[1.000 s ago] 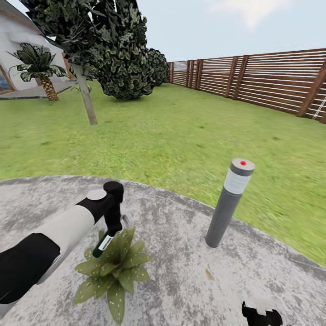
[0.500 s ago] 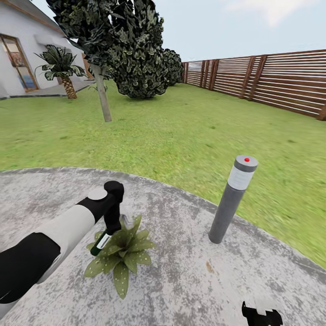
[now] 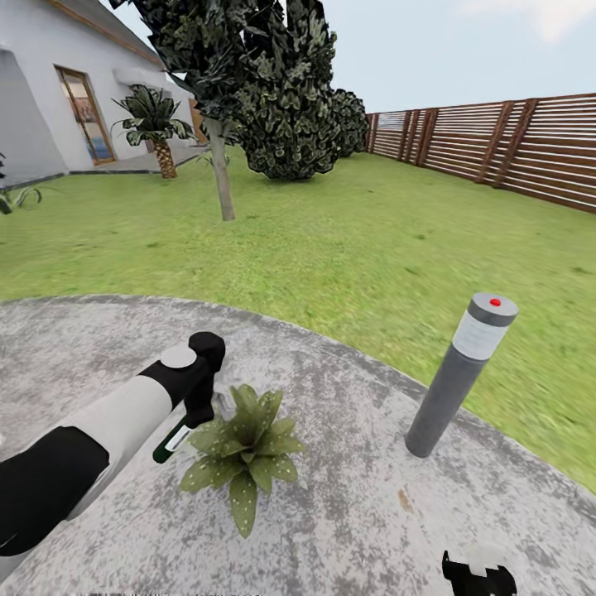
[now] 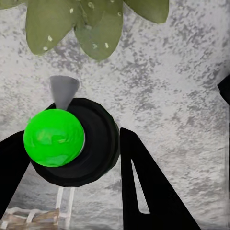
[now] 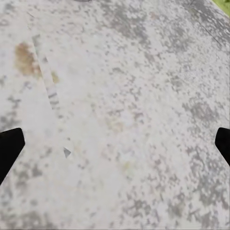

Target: Pick up the pesticide atomizer in the garden and spray insectifuge to fully cover both potted plants in the garden.

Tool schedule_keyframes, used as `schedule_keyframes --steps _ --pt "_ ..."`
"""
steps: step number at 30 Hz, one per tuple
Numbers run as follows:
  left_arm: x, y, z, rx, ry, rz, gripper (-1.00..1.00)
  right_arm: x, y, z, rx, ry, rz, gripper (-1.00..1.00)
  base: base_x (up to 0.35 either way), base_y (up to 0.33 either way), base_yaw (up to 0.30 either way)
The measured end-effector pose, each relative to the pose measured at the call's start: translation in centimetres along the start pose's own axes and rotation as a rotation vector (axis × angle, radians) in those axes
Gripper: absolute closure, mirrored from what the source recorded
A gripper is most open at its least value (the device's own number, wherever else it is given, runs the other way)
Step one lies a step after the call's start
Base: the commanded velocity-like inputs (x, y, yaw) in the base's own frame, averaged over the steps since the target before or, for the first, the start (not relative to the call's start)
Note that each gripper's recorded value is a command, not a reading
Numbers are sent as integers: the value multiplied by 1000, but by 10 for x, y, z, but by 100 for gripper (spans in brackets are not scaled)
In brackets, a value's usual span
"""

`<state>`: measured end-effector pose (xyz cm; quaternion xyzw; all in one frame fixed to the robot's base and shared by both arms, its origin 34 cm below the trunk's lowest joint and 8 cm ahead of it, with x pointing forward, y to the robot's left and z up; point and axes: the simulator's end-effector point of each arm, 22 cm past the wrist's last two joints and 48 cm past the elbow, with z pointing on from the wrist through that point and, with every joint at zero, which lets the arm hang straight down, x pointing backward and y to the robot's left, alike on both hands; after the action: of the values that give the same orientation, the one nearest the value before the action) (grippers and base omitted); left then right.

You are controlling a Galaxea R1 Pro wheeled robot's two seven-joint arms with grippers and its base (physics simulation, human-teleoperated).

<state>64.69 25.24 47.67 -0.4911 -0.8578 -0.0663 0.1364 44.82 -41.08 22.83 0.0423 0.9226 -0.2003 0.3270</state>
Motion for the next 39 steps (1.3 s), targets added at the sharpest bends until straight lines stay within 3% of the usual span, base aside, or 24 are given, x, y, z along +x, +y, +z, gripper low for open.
schedule_keyframes --steps 6,20,33,39 --pt "-2 -1 0 1 -2 1 100 0 0 0 1 0 0 -100 180 -133 82" --pt "3 2 1 -13 16 -1 100 0 0 0 -1 0 -1 -100 -60 -106 11" --pt "4 3 2 -20 24 0 100 0 1 0 0 0 -1 -100 -103 -113 262" --pt "4 3 2 -21 23 -1 100 0 0 0 -1 -1 -1 -100 -14 -266 46"
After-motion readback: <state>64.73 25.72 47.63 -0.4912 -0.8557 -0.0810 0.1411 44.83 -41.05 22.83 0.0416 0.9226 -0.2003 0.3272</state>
